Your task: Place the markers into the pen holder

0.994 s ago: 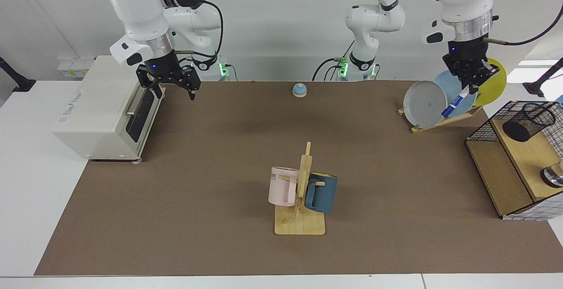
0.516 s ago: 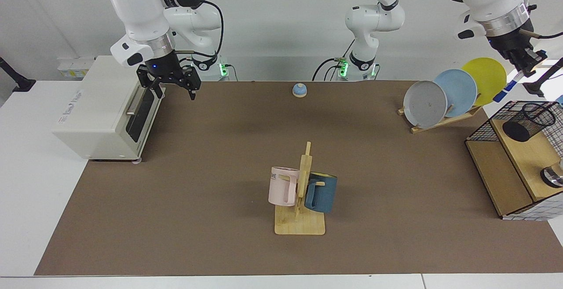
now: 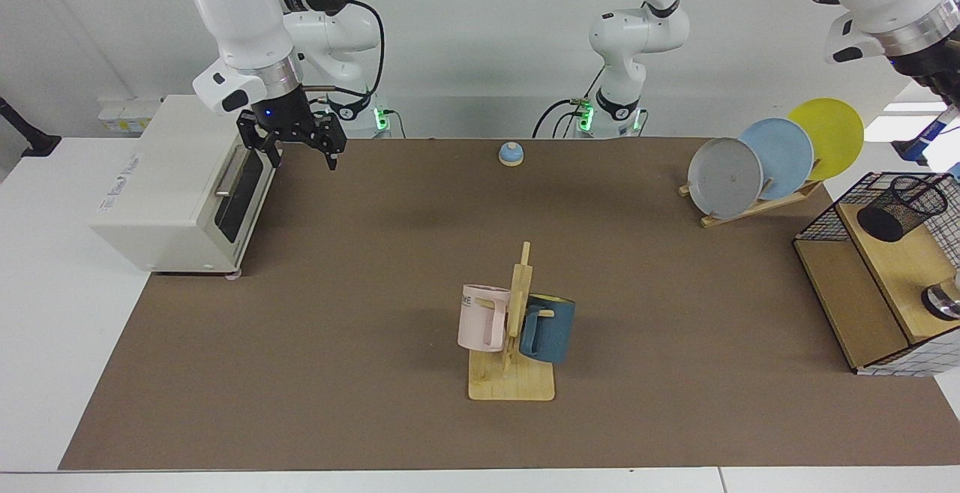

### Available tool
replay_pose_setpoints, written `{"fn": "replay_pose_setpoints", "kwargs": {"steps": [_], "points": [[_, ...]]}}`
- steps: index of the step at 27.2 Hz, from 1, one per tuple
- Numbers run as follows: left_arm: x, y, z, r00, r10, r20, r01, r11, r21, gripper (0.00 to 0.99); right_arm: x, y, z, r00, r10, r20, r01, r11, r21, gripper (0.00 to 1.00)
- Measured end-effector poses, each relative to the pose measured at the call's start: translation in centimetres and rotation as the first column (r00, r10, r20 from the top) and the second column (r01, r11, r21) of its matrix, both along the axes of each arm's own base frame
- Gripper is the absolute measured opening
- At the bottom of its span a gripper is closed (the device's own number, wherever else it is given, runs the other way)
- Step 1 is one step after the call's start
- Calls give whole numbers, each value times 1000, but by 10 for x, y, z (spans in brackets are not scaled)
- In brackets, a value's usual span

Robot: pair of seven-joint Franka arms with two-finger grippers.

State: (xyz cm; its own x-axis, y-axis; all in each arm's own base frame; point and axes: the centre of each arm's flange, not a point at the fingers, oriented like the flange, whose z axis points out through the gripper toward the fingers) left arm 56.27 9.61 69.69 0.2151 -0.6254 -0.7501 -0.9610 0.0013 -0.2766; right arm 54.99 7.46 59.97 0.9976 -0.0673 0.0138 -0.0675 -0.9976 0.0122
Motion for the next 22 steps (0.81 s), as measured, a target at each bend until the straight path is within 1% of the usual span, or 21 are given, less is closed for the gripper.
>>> {"fn": "replay_pose_setpoints", "kwargs": {"steps": [5,9,14,22], "points": [[0,31,3,999,-40,-20,41,999,15,172,0,0,0,1000,0,0,0,1000,0,1000],[-2,51,4,999,-41,-36,42,999,23,172,0,0,0,1000,-11,0,11,1000,1,1000],[-4,59,4,998,-39,-51,40,999,26,172,0,-3,0,997,-76,1,76,997,2,1000],[4,72,-14,997,-33,-74,35,999,21,172,0,0,0,997,-84,1,84,997,2,1000]]}}
